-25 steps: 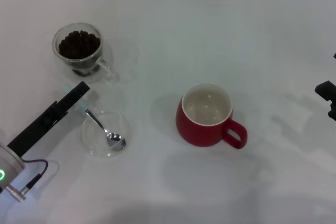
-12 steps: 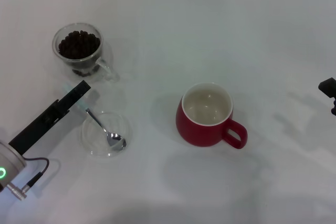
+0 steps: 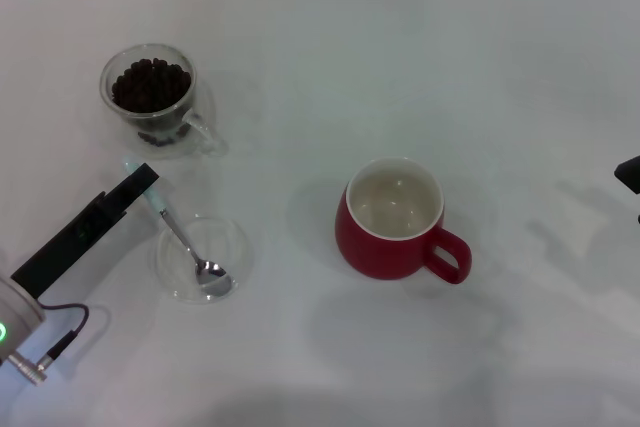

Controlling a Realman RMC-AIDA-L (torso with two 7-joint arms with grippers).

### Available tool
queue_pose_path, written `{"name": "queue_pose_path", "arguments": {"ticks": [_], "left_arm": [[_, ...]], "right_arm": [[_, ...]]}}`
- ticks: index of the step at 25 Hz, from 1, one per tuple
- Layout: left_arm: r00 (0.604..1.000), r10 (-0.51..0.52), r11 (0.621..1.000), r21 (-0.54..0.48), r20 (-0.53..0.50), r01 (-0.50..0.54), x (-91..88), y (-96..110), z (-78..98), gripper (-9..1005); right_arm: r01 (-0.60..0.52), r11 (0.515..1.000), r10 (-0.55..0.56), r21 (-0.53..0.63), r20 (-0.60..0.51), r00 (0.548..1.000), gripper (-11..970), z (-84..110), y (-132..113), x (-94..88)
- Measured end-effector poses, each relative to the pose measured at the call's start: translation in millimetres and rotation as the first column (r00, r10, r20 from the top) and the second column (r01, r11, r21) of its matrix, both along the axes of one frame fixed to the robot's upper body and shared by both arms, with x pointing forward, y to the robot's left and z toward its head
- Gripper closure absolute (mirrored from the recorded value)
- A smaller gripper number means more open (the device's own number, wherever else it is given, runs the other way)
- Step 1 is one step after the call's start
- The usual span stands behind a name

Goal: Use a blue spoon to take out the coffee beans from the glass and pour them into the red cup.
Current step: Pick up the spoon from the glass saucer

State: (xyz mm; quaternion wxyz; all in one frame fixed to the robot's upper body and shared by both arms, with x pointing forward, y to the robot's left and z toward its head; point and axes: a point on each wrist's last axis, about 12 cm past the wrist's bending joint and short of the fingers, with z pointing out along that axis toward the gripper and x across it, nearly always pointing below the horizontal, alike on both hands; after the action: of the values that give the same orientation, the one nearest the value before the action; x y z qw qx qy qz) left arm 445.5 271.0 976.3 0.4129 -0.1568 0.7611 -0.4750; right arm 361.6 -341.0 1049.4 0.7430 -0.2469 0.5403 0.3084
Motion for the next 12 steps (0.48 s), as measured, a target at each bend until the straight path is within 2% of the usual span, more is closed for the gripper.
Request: {"name": "queue_pose_path", "arguments": {"ticks": [7, 9, 12], "left_arm": [[1.0, 0.001, 1.0, 0.002, 0.003, -0.001, -0.1, 1.9, 0.5, 866], [1.0, -0.007, 1.0, 0.007, 0.024, 0.007, -0.2, 3.7, 2.6, 866], [0.994, -0.03, 0.999, 0.021, 0.108, 0.028, -1.4, 12.0, 11.6, 867]], "right_arm": [[-0.001, 1.0, 0.001, 0.0, 0.002, 1.0, 313, 0.1, 0.4, 0.2], [-0.002, 1.0, 0.002, -0.001, 0.004, 1.0, 313, 0.3, 0.5, 1.1], [-0.005, 1.0, 0.005, -0.002, 0.005, 1.0, 313, 0.3, 1.3, 2.8]]}}
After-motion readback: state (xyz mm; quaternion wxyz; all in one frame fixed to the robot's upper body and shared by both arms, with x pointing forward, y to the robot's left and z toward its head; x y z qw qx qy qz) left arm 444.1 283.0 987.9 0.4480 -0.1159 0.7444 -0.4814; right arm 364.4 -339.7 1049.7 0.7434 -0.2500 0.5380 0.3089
